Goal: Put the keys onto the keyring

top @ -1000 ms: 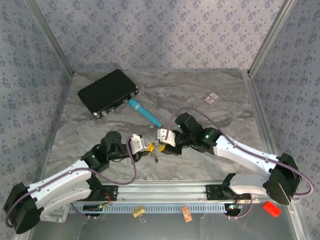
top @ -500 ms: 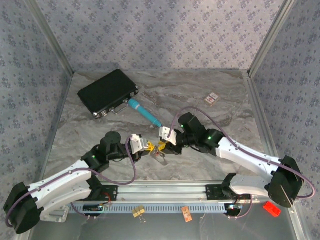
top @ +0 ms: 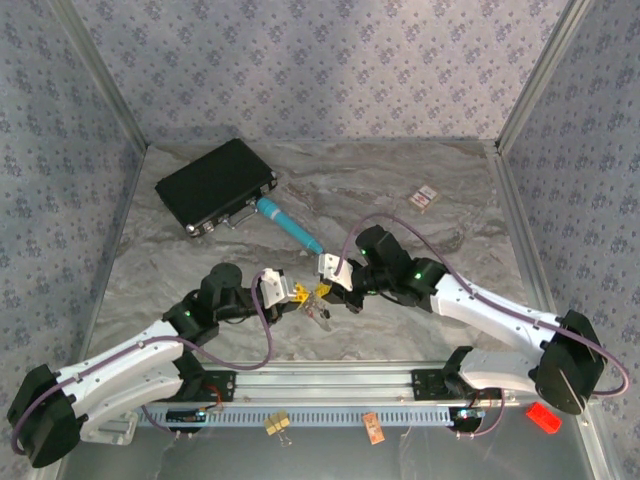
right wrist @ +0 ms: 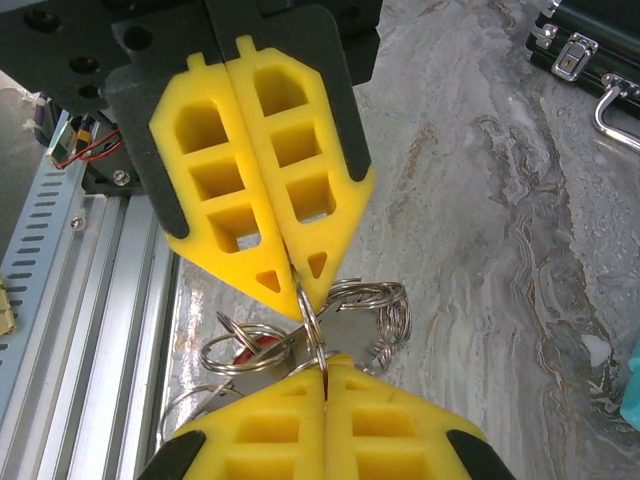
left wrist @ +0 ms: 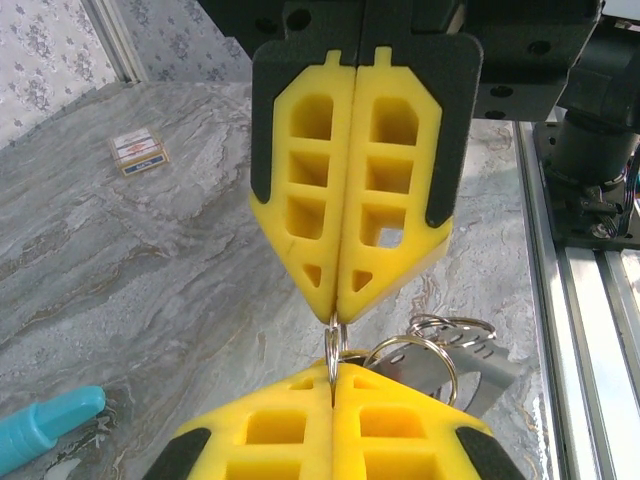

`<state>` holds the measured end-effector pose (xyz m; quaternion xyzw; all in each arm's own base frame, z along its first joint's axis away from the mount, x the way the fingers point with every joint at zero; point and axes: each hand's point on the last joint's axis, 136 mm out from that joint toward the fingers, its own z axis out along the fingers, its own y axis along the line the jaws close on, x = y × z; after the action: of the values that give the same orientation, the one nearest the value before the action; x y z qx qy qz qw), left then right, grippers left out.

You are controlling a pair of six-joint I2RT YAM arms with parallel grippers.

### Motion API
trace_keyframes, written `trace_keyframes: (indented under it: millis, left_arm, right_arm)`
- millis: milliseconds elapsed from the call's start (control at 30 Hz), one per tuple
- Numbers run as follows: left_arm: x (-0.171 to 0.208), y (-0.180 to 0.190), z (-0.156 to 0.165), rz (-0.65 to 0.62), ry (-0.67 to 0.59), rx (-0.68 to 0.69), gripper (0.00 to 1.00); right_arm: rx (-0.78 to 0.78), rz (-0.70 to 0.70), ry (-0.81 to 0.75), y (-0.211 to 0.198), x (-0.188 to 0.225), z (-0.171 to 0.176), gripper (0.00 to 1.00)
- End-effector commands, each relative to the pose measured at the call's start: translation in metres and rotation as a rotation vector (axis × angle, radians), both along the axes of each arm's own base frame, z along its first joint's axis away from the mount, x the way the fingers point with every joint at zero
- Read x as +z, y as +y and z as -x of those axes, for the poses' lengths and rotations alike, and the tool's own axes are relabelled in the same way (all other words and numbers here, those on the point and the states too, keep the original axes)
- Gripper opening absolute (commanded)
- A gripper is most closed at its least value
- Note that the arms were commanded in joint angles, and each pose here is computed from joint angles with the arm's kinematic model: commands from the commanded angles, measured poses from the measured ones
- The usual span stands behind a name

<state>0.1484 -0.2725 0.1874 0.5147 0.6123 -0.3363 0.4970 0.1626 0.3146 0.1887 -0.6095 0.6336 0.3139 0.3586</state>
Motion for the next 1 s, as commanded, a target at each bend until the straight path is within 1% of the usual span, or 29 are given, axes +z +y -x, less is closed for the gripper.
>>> trace_keyframes:
  millis: [0, 100, 233, 300, 333, 400, 733, 967]
  left_arm:
    - [0.021, -0.004, 0.005, 0.069, -0.050, -0.039, 0.00]
    - [0.024, -0.005, 0.005, 0.078, -0.066, -0.043, 0.00]
    - [0.025, -0.005, 0.003, 0.085, -0.083, -0.036, 0.00]
    - [0.023, -0.005, 0.003, 0.085, -0.083, -0.035, 0.00]
    - [0.023, -0.005, 0.003, 0.086, -0.082, -0.034, 0.00]
    - [0.021, -0.006, 0.003, 0.088, -0.073, -0.036, 0.00]
    - [0.019, -0.008, 0.003, 0.113, -0.046, -0.040, 0.00]
    - [0.019, -0.009, 0.004, 0.117, -0.042, -0.042, 0.00]
  right_arm:
    - [-0.032, 0.049, 0.045, -0.004, -0.022, -0.004, 0.00]
    - [-0.028, 0.054, 0.069, -0.001, -0.028, -0.003, 0.00]
    - [-0.012, -0.026, 0.045, 0.006, -0.006, 0.001, 0.01]
    - [-0.022, -0.055, 0.019, 0.004, 0.001, -0.001, 0.17]
    - [-0.026, -0.065, 0.007, 0.002, 0.002, -0.002, 0.23]
    - [-0.029, -0.073, -0.009, -0.001, 0.001, -0.001, 0.26]
    - [-0.020, -0.115, -0.033, 0.004, 0.007, -0.001, 0.27]
    - [-0.004, -0.129, -0.022, 0.010, 0.006, 0.001, 0.24]
